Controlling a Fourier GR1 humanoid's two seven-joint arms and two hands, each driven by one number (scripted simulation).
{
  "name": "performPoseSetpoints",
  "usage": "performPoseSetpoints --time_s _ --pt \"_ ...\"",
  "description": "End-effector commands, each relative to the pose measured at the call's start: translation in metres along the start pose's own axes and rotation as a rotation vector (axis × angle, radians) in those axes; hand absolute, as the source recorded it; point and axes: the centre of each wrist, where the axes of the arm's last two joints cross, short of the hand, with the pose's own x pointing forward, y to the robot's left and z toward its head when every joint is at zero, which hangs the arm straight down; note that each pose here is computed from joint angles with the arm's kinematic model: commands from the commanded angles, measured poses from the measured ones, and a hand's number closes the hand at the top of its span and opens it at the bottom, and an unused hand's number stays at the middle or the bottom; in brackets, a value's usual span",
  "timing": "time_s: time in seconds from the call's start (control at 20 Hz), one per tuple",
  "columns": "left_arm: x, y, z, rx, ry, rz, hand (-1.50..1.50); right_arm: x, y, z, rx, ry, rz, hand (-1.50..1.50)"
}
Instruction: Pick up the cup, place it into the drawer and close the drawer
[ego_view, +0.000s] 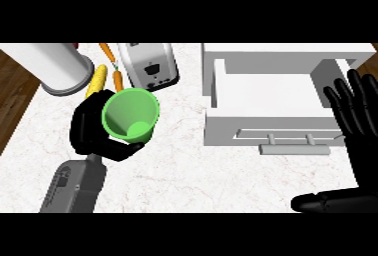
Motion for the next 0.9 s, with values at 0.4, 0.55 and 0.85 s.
performPoseSetpoints --time_s 0.4,0.55,0.85 --pt "0.045 -0.083 -0.088 -0.044 -0.023 -0.016 1.50 0.002 0.007 0.016 0.005 -0.016 0.006 -1.50" --pt "0.062 -0.105 -0.122 -0.060 -0.022 -0.060 1.50 -0.007 0.008 0.003 0.011 -0.012 0.000 -1.50" --pt "0.072 -0.121 -0.146 -0.094 -0.016 -0.099 1.50 -0.022 -0.001 0.009 -0.002 0.004 0.004 -1.50"
